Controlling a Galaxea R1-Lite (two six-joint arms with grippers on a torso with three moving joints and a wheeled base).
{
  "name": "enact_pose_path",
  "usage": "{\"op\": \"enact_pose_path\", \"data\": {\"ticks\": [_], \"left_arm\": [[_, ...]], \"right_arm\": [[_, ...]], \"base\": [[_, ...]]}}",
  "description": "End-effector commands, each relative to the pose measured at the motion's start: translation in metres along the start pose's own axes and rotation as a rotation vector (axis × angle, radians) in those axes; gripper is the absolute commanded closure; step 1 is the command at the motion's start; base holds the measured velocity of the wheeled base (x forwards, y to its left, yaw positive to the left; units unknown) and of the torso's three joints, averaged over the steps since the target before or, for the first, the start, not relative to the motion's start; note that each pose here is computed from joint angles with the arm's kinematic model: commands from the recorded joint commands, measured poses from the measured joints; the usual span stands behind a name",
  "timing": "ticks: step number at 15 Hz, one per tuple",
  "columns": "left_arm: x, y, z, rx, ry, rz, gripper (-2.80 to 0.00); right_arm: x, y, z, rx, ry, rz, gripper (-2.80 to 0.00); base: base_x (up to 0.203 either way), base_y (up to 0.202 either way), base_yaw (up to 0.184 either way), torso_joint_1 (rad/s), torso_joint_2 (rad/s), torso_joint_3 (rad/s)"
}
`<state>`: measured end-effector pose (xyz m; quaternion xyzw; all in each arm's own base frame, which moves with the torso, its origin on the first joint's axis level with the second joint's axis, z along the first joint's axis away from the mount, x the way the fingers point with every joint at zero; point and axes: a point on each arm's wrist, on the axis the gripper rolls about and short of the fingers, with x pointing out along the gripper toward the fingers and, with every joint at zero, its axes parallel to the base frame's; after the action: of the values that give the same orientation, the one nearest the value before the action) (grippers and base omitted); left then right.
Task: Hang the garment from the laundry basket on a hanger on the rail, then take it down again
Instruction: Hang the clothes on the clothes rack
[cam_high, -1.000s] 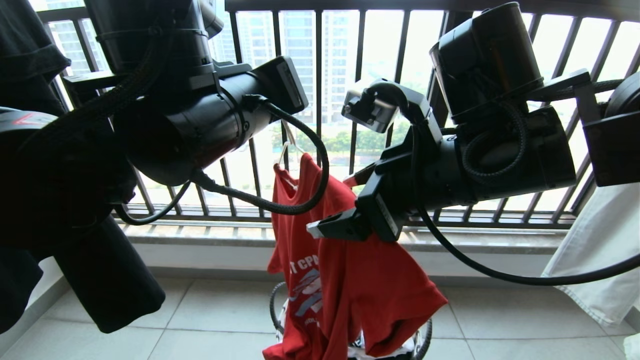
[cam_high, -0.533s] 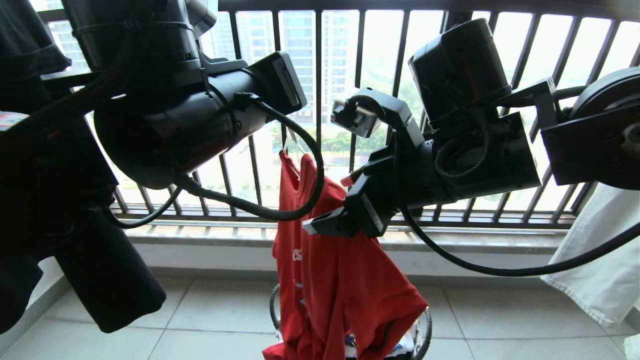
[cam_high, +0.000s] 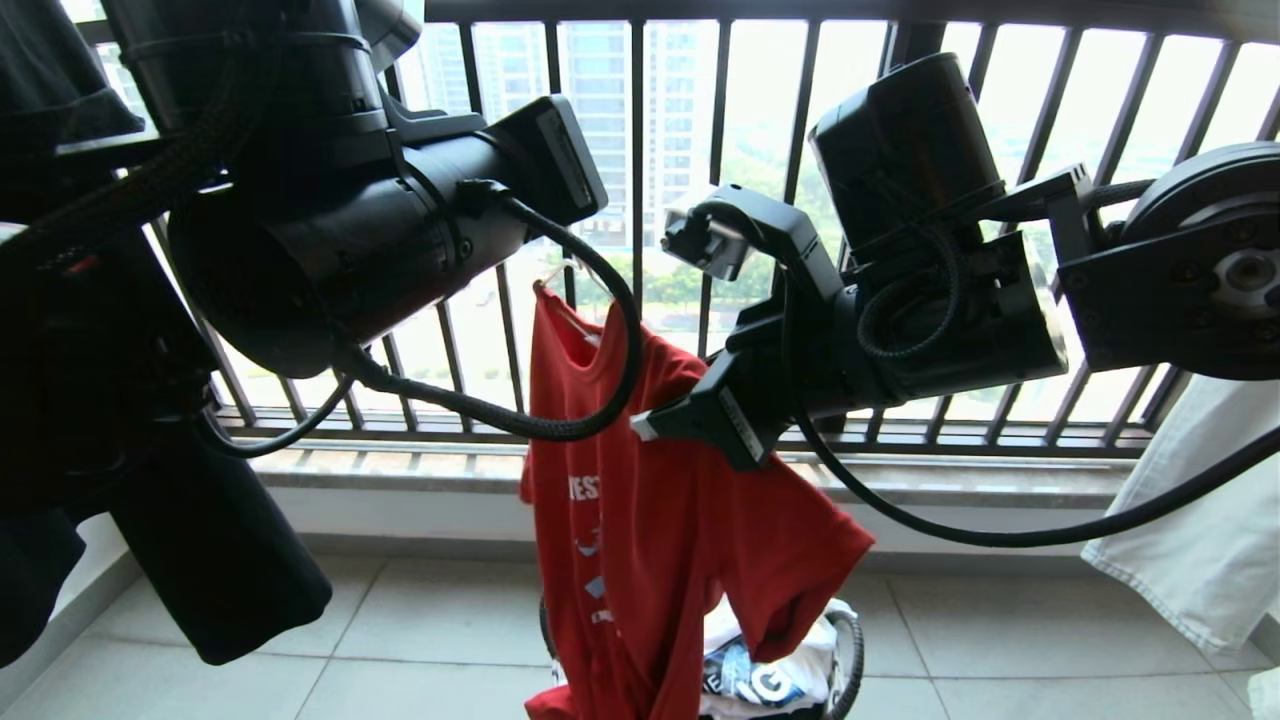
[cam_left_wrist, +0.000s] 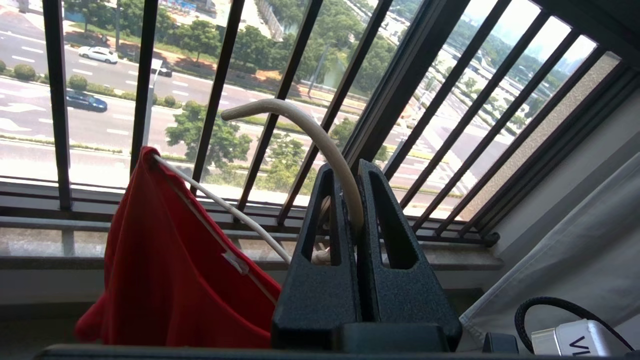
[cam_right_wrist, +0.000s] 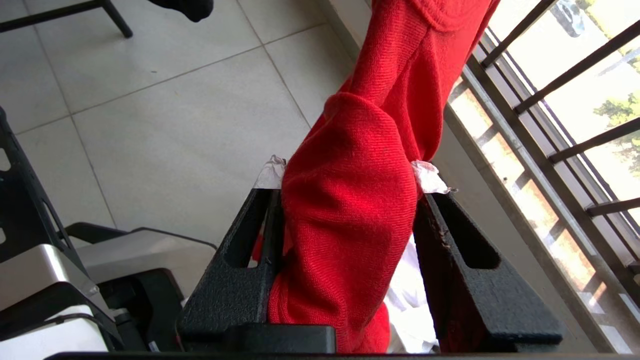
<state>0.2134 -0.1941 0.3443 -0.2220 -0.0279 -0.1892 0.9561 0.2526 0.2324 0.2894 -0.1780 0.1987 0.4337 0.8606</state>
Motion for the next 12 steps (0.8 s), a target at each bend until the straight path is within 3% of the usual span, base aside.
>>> {"op": "enact_pose_path", "data": {"ticks": [1, 12], "left_arm": [[0.001, 0.0, -0.001, -0.003, -0.001, 0.002, 0.0], [0.002, 0.002, -0.009, 0.012, 0.029, 0.003, 0.0]], "right_arm": [[0.0, 0.0, 0.0, 0.0, 0.001, 0.0, 0.0], [-0.016, 0.003, -0.001, 0.008, -0.011, 0.005, 0.0]], "base": [[0.0, 0.0, 0.0, 0.0, 0.0, 0.0], [0.0, 0.0, 0.0, 0.0, 0.0, 0.0]]}}
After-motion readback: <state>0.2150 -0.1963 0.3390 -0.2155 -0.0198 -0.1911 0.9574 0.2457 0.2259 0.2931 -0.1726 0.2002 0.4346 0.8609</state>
